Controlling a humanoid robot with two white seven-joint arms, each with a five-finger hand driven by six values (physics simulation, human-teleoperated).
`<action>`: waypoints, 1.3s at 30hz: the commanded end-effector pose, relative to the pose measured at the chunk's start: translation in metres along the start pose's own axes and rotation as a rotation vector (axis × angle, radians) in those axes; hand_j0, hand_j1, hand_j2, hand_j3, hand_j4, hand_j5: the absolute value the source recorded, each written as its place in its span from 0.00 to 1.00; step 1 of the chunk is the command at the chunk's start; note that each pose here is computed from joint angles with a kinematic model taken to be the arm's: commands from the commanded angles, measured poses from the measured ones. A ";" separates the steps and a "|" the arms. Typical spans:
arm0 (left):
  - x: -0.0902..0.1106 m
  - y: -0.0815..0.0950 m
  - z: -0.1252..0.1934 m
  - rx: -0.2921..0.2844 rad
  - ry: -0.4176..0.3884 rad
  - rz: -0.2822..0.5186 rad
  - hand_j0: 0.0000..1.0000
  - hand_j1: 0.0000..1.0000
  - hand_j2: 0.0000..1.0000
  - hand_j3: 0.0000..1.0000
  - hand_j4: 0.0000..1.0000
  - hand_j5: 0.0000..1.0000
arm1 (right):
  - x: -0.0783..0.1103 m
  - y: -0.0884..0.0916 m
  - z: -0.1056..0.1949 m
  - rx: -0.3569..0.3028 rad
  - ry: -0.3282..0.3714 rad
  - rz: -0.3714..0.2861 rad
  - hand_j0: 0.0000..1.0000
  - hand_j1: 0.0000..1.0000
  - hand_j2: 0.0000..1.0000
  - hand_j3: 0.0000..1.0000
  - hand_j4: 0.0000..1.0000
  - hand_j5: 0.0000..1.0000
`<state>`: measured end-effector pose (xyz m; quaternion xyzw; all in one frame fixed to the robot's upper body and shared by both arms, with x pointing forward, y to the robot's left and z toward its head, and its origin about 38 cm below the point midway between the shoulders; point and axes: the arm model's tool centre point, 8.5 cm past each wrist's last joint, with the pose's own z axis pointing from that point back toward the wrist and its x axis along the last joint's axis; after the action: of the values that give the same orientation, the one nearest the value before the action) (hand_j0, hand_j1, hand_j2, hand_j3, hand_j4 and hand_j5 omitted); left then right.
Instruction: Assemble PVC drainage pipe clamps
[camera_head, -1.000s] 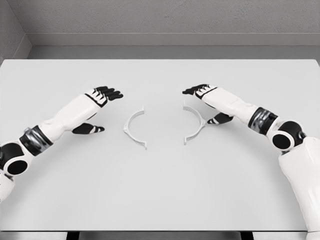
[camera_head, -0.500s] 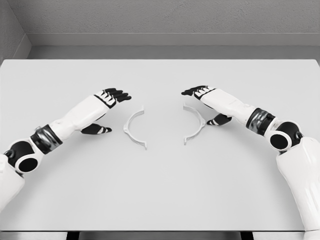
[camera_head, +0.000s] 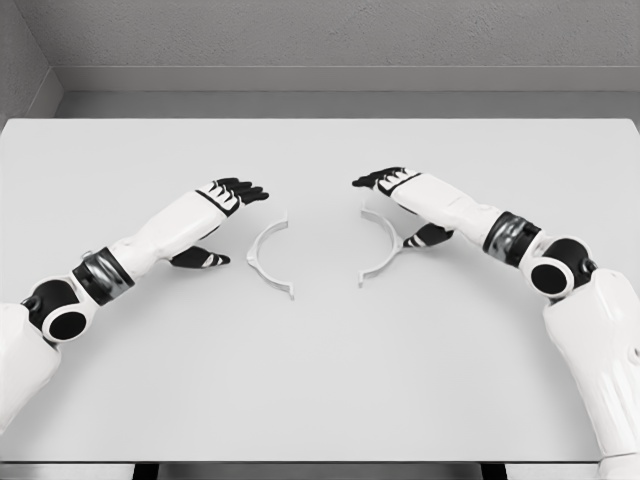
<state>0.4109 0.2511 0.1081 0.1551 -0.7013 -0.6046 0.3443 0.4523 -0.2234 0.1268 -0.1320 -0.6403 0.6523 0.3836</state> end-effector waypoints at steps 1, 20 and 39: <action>0.000 0.000 0.000 0.002 0.000 0.006 1.00 1.00 1.00 1.00 1.00 1.00 | 0.003 0.003 -0.004 0.001 -0.009 -0.013 1.00 1.00 1.00 1.00 1.00 1.00; 0.001 -0.003 -0.005 0.005 0.000 0.018 1.00 1.00 1.00 1.00 1.00 1.00 | 0.022 -0.004 -0.029 0.000 -0.050 0.005 1.00 1.00 1.00 1.00 1.00 1.00; 0.000 -0.005 -0.012 0.012 0.004 0.033 1.00 1.00 1.00 1.00 1.00 1.00 | -0.021 -0.074 0.089 -0.256 0.133 0.097 1.00 1.00 1.00 1.00 1.00 1.00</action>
<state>0.4179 0.2416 0.1040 0.1490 -0.7051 -0.5975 0.3516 0.4284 -0.2952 0.1727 -0.2237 -0.6707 0.5912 0.3880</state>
